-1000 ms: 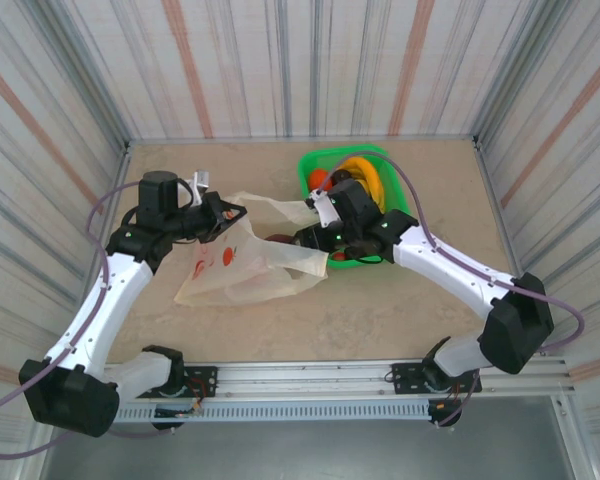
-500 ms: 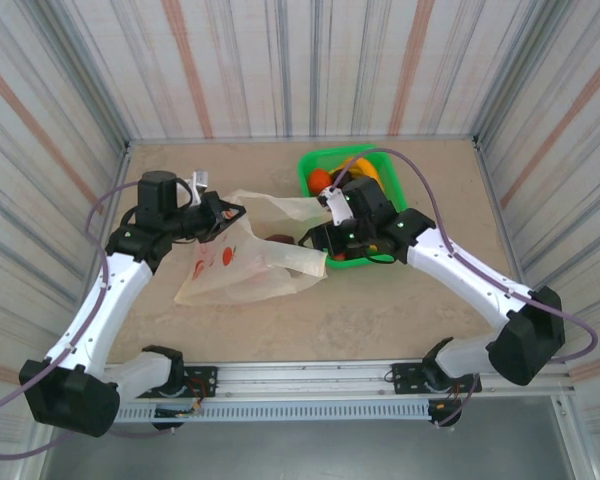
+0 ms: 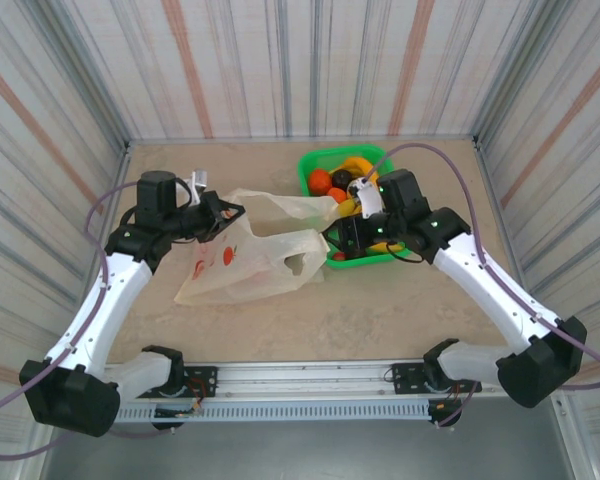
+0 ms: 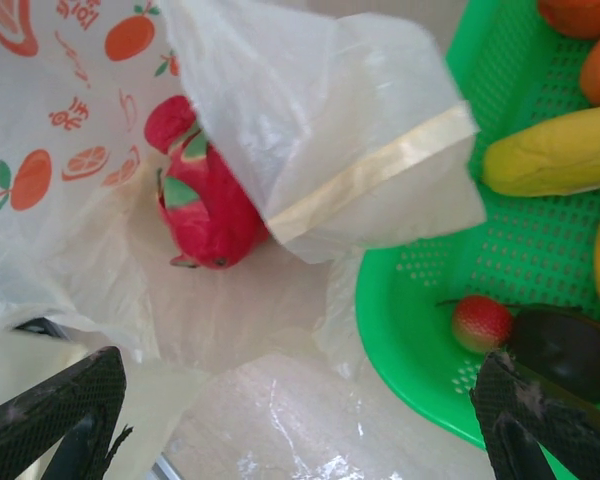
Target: Place the fake fruits into the plastic bag and tie a complex knot
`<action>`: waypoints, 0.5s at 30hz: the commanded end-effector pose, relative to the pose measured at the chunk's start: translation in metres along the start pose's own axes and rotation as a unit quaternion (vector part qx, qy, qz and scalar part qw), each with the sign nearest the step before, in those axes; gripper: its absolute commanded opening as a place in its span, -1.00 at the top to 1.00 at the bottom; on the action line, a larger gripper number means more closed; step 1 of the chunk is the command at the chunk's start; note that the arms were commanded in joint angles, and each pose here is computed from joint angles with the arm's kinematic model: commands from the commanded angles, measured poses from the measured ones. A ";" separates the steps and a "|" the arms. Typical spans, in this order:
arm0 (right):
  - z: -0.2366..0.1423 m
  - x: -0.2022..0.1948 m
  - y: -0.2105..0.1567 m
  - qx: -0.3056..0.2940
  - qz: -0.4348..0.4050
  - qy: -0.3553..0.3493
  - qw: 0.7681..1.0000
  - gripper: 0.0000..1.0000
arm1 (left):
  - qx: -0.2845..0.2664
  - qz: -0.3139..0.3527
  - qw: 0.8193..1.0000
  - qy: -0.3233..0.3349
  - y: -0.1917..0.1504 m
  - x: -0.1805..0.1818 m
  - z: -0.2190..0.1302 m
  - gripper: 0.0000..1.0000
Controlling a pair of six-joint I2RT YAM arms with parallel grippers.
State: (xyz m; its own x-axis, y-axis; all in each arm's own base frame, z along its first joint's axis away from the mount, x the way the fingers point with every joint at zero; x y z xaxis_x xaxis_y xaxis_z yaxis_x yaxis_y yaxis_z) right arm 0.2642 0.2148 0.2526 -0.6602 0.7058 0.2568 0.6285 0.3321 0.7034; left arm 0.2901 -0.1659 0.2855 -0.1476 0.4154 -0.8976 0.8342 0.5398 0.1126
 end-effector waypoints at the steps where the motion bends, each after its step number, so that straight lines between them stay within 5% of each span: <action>1: -0.019 -0.013 0.005 -0.005 0.012 -0.019 1.000 -0.84 | -0.003 0.013 1.000 -0.012 -0.002 -0.004 -0.007 1.00; 15: 0.023 -0.093 0.027 0.022 0.145 -0.118 0.982 -0.71 | -0.012 0.014 1.000 -0.012 0.001 -0.006 -0.013 1.00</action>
State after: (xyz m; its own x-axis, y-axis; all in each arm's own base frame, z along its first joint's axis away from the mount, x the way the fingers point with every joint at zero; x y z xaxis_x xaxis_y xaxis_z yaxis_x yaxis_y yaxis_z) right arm 0.3320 0.1742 0.2308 -0.4125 0.8683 0.2756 0.7804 0.1807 0.5986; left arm 0.2909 -0.1623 0.2871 -0.1477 0.4129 -0.8987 0.8275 0.5493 0.1164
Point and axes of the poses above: each hand's point on the last joint's axis, 136 mm out from that joint toward the fingers, its own z axis out along the fingers, its own x axis along the line the jaws close on, y = z × x, the point moved 1 cm from there along -z, back along the fingers, and after that the axes turned 13 degrees about -z, right-handed, at the moved point
